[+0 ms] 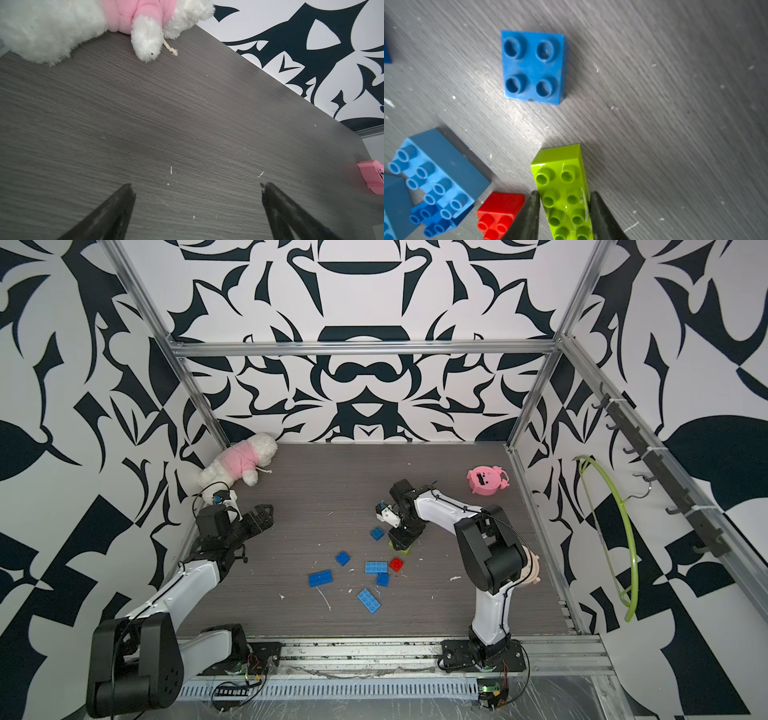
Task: Assemble a heart with lego
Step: Pick up the lego brick from the center of the board.
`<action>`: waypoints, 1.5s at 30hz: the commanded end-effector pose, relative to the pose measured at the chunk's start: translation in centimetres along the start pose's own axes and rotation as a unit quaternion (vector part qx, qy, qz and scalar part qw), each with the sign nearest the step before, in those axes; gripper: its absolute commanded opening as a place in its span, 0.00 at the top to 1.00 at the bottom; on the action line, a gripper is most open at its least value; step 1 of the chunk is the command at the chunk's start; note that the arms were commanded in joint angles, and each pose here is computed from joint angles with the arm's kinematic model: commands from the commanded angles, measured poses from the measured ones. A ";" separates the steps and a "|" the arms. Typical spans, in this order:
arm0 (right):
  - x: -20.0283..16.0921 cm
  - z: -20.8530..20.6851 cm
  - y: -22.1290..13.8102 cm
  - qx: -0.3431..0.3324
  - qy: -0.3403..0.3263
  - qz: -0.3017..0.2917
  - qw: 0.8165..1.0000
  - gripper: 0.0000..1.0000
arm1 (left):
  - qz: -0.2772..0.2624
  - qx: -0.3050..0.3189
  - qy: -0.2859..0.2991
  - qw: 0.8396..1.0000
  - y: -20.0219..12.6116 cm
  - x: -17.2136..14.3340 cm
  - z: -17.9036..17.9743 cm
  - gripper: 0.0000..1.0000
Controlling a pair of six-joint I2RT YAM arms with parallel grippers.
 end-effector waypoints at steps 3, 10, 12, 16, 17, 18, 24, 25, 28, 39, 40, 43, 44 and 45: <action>0.4 0.0 -0.1 -0.008 0.001 -0.004 1.000 0.55 | -0.005 -0.002 0.001 1.000 0.0 0.5 -0.3 0.01; 0.5 -0.1 -0.1 -0.012 0.002 -0.010 1.000 0.57 | -0.004 -0.003 0.001 1.000 0.0 0.5 -0.3 0.01; 0.5 0.0 0.0 -0.010 0.003 -0.006 1.000 0.57 | -0.004 -0.002 0.001 1.000 0.0 0.5 -0.3 0.01; 0.4 0.0 0.5 -0.014 0.002 0.003 1.000 0.55 | -0.004 -0.002 0.002 1.000 0.0 0.5 -0.3 0.01; 0.4 0.0 0.5 -0.014 0.002 0.002 1.000 0.55 | -0.004 -0.002 0.001 1.000 0.1 0.5 -0.3 0.01; 0.4 0.0 0.5 -0.013 0.002 0.003 1.000 0.55 | -0.003 -0.002 0.001 1.000 0.0 0.5 -0.3 0.01; 0.5 0.0 0.4 -0.016 0.003 0.002 1.000 0.62 | -0.003 -0.002 0.002 1.000 0.0 0.5 -0.2 0.01; 0.6 0.0 0.4 -0.016 0.003 0.001 1.000 0.62 | -0.003 -0.001 0.002 1.000 0.0 0.5 -0.2 0.01; 0.8 0.1 -0.2 -0.016 0.004 -0.009 1.000 0.63 | -0.002 -0.001 0.001 1.000 0.1 0.4 -0.2 0.01; 1.0 -0.1 -0.8 -0.034 0.006 -0.020 0.999 0.55 | -0.002 -0.001 0.002 1.000 0.1 0.4 -0.3 0.01; 1.0 -0.1 -0.8 -0.035 0.007 -0.020 0.999 0.57 | -0.001 -0.001 0.001 1.000 0.1 0.4 -0.2 0.01; 1.1 -0.1 -0.7 -0.035 0.008 -0.019 0.999 0.62 | -0.003 -0.001 0.002 1.000 0.1 0.5 -0.3 0.01; 1.1 -0.1 -0.7 -0.035 0.008 -0.019 0.999 0.63 | -0.003 -0.001 0.001 1.000 0.1 0.5 -0.2 0.01; 1.1 -0.1 -0.8 -0.034 0.008 -0.020 0.999 0.65 | -0.003 -0.001 0.001 1.000 0.1 0.5 -0.3 0.01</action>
Point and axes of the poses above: each gripper's point midway between its finger pads, its own y axis out along the fingers, its own z axis along the line the jaws close on, x = y × z, the point moved 9 cm from there along -y, back along the fingers, and after that the axes turned 10 degrees about -y, right-handed, at the moved point
